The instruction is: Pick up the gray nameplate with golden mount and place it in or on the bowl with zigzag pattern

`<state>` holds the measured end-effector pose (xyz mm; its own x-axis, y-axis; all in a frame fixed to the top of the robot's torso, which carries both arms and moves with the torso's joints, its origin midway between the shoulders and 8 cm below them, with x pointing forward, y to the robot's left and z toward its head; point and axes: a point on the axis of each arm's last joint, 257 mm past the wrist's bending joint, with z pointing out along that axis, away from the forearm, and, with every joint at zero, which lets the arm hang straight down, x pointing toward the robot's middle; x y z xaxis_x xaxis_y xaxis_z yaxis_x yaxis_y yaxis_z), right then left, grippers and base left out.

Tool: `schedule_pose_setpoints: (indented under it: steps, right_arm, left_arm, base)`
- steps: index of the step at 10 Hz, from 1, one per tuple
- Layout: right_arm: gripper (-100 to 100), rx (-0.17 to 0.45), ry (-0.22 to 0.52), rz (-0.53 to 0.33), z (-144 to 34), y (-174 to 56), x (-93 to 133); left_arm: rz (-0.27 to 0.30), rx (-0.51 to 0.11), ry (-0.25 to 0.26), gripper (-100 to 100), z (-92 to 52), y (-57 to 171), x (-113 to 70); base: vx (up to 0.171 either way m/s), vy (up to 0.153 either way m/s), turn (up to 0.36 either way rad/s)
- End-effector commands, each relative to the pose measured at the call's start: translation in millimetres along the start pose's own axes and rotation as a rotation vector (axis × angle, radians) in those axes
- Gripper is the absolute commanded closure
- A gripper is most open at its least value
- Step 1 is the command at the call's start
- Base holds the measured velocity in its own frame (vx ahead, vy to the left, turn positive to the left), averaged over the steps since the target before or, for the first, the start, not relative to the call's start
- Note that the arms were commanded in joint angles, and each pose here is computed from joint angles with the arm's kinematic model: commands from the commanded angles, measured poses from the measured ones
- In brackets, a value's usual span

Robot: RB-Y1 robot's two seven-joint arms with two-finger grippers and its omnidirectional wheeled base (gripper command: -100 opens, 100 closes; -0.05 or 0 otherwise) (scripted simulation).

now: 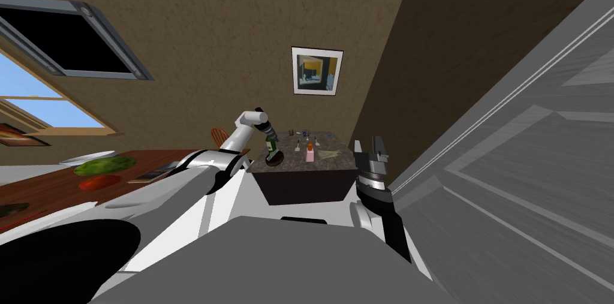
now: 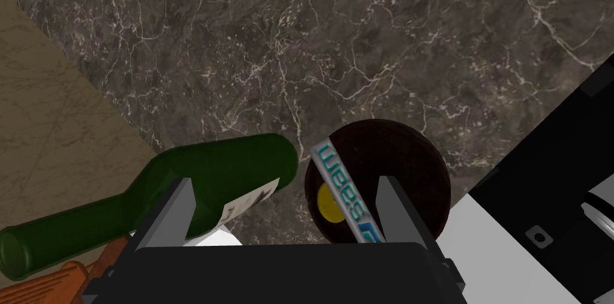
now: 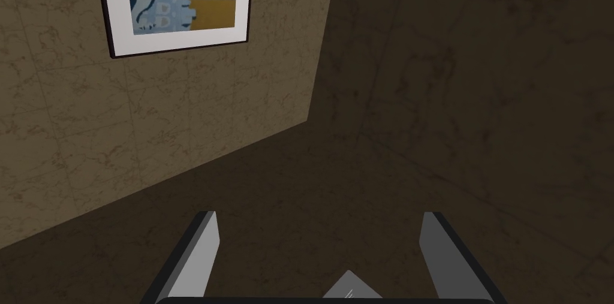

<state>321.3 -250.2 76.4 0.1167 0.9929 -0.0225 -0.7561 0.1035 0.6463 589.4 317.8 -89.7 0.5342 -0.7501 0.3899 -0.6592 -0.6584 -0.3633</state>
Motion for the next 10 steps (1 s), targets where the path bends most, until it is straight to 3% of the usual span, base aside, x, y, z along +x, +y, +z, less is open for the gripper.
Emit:
schedule_pose_setpoints:
  steps: [1,3,4,8,9,10]
  right_arm:
    - [0,0.0,0.0,0.0,0.0,0,0]
    - [0,0.0,0.0,0.0,0.0,0,0]
    - [0,0.0,0.0,0.0,0.0,0,0]
    - [0,0.0,0.0,0.0,0.0,0,0]
    - [0,0.0,0.0,0.0,0.0,0,0]
    - [0,0.0,0.0,0.0,0.0,0,0]
  left_arm:
    - [0.051,0.028,0.029,-100,0.7,-6,24.2]
    - [0.075,0.037,0.047,-100,-11.7,-14,40.0]
    - [0.068,0.03,0.042,-100,-10.4,-14,38.8]
    - [0.012,-0.033,-0.014,-100,11.7,-7,12.5]
    - [0.082,0.005,0.019,-100,13.0,-8,45.4]
    - [0.098,0.003,0.019,-100,12.3,-9,50.0]
  base:
    - [-0.089,-0.03,0.159]
    - [-0.024,-0.006,-0.016]
    - [0.01,0.002,-0.005]
    - [0.004,0.001,0.001]
    - [-0.07,-0.019,0.259]
    - [-0.077,-0.027,0.135]
